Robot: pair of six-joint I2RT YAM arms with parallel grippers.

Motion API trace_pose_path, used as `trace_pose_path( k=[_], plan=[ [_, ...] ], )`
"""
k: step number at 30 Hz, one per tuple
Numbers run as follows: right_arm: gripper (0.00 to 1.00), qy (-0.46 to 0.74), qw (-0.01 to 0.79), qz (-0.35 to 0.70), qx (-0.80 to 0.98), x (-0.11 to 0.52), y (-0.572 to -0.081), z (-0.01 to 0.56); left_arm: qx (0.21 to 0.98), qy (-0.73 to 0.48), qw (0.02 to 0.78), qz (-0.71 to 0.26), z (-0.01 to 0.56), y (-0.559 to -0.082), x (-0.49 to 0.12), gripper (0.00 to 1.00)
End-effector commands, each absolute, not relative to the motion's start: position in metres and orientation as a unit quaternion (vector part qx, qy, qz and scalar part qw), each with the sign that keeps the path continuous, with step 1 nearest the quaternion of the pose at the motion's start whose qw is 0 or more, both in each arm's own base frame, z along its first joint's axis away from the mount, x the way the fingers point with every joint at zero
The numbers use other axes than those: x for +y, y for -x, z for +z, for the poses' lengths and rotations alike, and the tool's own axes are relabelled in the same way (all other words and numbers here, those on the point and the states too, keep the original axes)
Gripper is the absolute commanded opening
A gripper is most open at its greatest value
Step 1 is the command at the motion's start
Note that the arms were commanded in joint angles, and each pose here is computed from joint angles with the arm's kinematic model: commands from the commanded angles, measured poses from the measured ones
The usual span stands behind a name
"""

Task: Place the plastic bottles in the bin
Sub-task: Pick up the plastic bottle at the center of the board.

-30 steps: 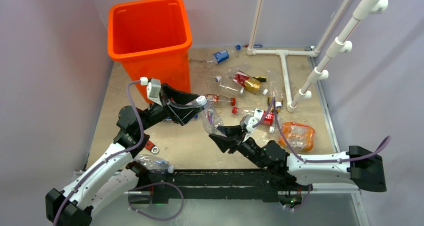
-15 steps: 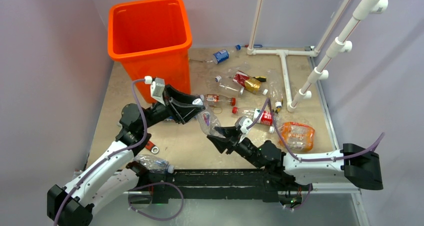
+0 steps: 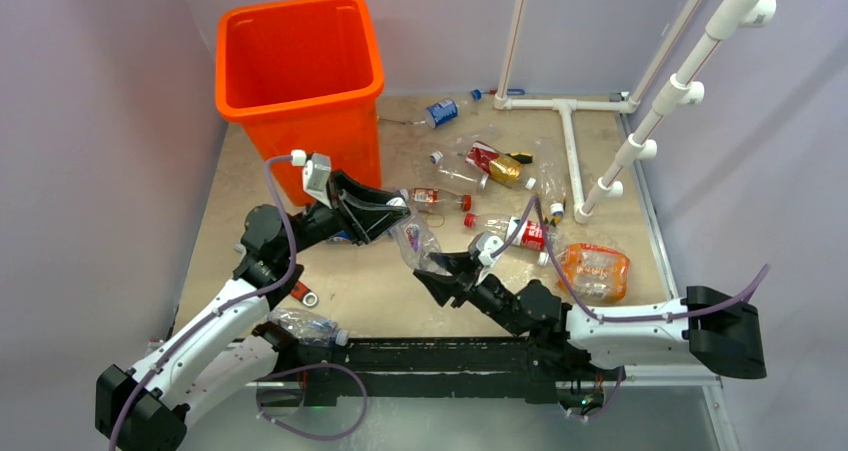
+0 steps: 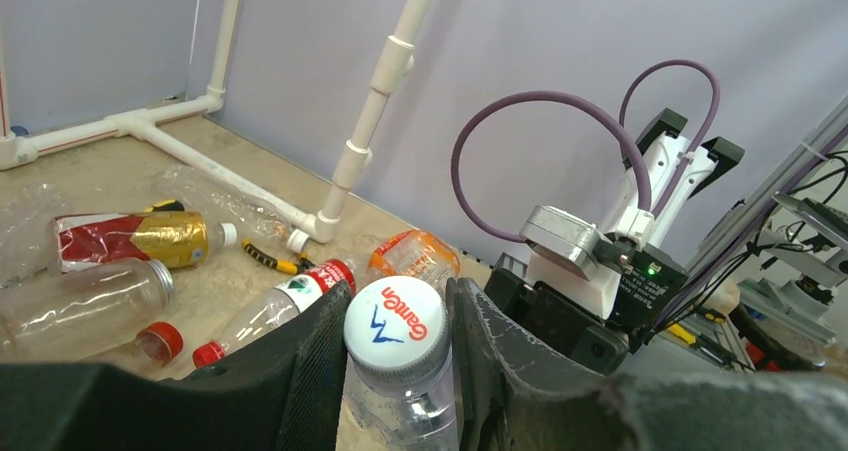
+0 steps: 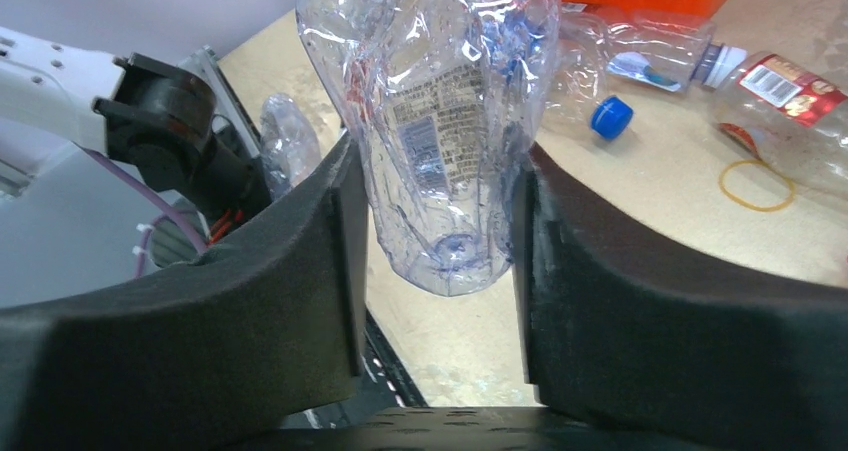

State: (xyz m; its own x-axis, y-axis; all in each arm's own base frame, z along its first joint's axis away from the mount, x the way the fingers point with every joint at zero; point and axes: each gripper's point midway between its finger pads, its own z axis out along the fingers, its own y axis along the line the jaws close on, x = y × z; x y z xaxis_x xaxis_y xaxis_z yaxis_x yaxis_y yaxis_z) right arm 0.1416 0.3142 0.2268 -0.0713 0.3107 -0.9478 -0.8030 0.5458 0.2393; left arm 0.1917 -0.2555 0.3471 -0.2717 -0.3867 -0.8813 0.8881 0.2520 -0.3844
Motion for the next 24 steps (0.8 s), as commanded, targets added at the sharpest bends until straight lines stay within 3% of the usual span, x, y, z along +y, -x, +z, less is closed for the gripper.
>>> trace_pose_path(
  k=[1,4,6,16,24],
  plan=[
    [0.56,0.177,0.650,0.437,0.597,0.318,-0.147,0.252,0.530,-0.238,0.576,-0.574,0.361,-0.183,-0.253,0.00],
    [0.76,0.169,0.636,0.436,0.614,0.319,-0.148,0.252,0.533,-0.232,0.582,-0.569,0.361,-0.185,-0.251,0.00],
    [0.97,0.165,0.631,0.443,0.615,0.317,-0.146,0.255,0.535,-0.228,0.583,-0.567,0.361,-0.187,-0.251,0.00],
    [0.99,0.101,0.625,0.463,0.621,0.267,-0.142,0.282,0.544,-0.198,0.621,-0.527,0.370,-0.201,-0.239,0.00],
    [0.99,0.050,0.629,0.443,0.637,0.218,-0.146,0.272,0.497,-0.161,0.688,-0.503,0.461,-0.212,-0.223,0.00]
  ],
)
